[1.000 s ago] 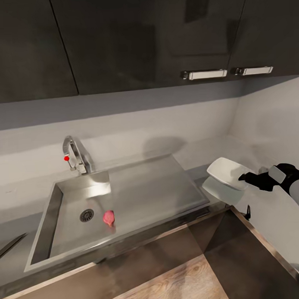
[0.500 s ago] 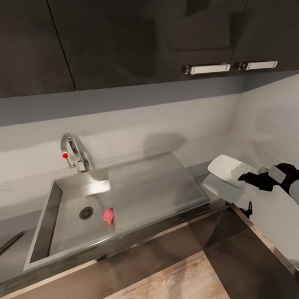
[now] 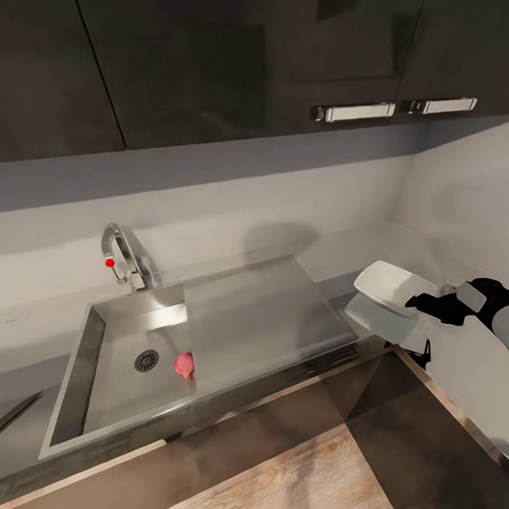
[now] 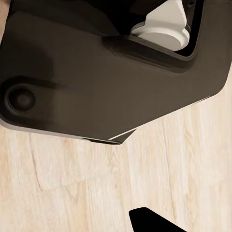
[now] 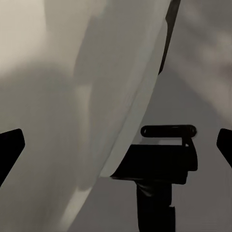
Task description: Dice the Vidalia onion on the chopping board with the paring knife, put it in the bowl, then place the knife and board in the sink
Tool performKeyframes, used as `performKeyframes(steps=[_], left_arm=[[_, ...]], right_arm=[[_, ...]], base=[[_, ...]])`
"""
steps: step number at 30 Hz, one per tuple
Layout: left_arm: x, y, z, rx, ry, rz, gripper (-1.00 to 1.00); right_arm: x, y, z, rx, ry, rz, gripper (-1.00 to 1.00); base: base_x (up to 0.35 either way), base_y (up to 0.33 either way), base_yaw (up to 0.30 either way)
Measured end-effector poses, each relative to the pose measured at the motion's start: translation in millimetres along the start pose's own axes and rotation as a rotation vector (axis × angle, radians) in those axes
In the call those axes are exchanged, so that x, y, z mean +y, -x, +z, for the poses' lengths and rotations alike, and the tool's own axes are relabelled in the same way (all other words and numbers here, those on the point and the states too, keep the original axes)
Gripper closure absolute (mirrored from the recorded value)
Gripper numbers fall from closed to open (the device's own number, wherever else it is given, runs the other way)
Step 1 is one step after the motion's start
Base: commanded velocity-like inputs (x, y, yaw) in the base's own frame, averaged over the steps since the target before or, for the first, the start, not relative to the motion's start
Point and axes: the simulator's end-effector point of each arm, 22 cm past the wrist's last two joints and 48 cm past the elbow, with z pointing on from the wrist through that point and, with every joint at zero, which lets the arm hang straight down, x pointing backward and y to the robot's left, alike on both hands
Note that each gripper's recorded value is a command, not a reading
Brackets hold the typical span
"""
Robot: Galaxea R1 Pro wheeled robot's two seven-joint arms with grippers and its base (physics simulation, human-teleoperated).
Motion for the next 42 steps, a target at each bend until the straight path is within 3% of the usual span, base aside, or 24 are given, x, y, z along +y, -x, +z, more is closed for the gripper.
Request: performKeyframes(steps=[34, 35, 42], left_arm=[[0.7, -3.8, -0.4, 0.010, 0.002, 0.001, -1.00], [0.7, -3.8, -0.4, 0.010, 0.002, 0.001, -1.00], [0.8, -3.8, -0.4, 0.010, 0.002, 0.000, -1.00]], right_arm=[[-1.5, -3.9, 5.7, 0.009, -0.005, -0.002, -1.00], [-1.5, -3.8, 5.8, 0.009, -0.005, -0.002, 1.00], [-0.3, -3.7, 5.6, 0.008, 0.000, 0.002, 1.00]], base=[[0.000, 0.000, 0.000], [0.000, 0.000, 0.000], [0.000, 0.000, 0.000]])
